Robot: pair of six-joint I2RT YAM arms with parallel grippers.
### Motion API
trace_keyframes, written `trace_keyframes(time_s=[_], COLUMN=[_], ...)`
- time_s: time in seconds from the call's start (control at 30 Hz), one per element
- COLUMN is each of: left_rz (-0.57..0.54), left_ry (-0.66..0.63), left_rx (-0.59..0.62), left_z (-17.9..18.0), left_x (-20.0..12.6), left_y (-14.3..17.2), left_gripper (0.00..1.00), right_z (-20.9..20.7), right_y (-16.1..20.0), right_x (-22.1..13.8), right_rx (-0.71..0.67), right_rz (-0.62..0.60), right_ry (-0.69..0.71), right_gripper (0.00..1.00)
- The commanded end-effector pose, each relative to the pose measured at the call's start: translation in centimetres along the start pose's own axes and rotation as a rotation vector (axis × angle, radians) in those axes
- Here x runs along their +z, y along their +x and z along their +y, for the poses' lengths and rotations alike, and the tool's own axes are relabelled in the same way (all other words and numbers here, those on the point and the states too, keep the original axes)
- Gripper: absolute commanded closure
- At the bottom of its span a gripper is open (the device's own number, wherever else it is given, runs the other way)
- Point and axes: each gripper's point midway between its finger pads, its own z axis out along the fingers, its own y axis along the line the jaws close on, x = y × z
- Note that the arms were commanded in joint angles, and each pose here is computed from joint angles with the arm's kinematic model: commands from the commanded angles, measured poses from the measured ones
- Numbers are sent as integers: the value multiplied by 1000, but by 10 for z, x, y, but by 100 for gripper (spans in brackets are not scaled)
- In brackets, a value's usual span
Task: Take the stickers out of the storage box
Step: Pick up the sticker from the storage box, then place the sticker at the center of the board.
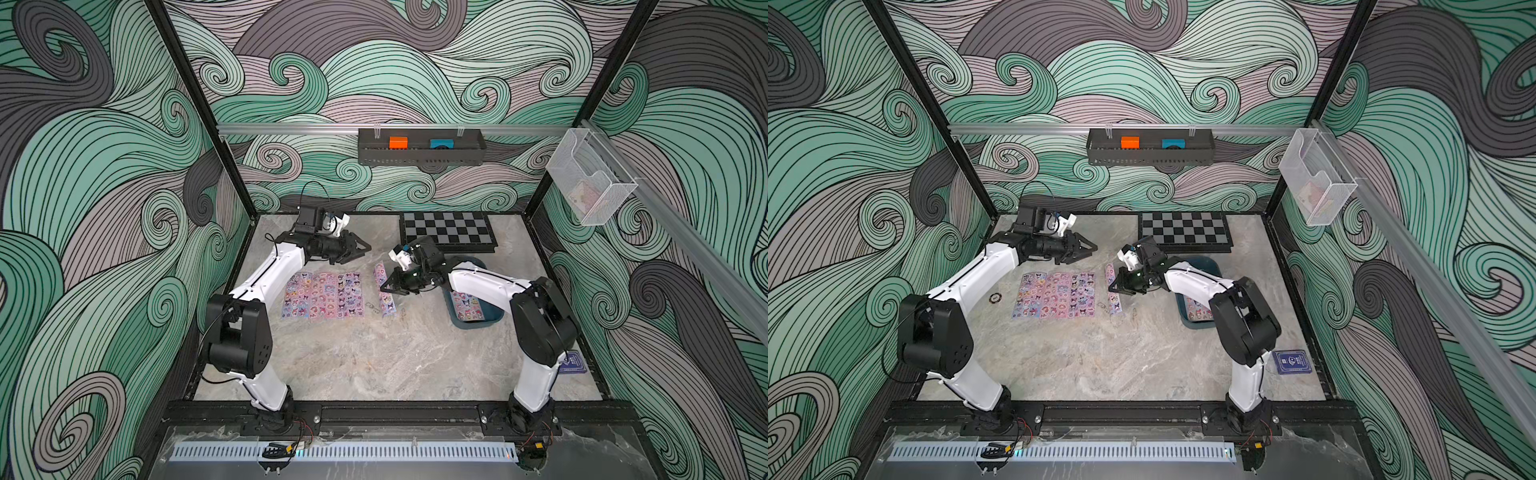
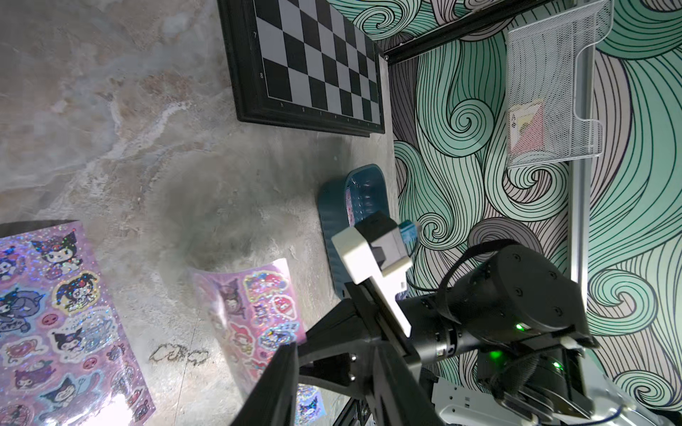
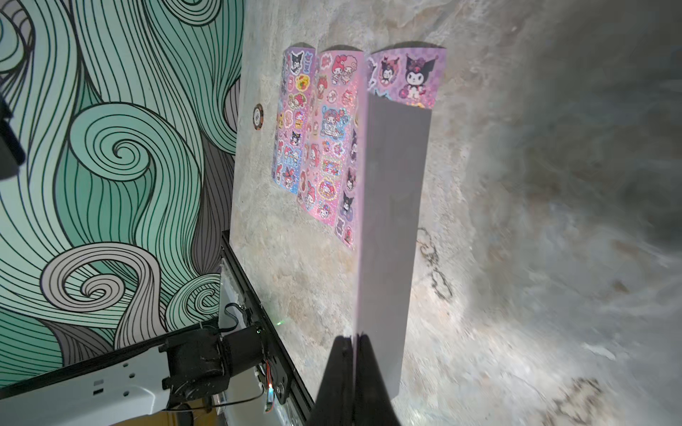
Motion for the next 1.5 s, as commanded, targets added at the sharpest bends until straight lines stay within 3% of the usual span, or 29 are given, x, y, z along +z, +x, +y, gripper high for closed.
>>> trace_keyframes(time_s=[0.0,0.37,0.53,0.9,1.47], left_rz=[-16,-17,-16,-15,-14], left_ry=[25,24,25,35,41], left_rx=[37,54,46,51,62], left_z=[-9,-6,-3,-5,-8], left_x=[-11,-16,-15,-15,-17], left_y=[-2,-4,-5,-6,-6], left_gripper=[61,61,61,61,61], right_z=[19,-77,-102,-97,-88], right_y=[-23,-25,-17,-15,-25], right_x=[7,14,14,47,58], right_rx=[-19,101,114,103,77], right_rz=[-31,-19,10,29,-4], right_ry=[-86,84,174,221,238], right_gripper=[95,93,93,93,89])
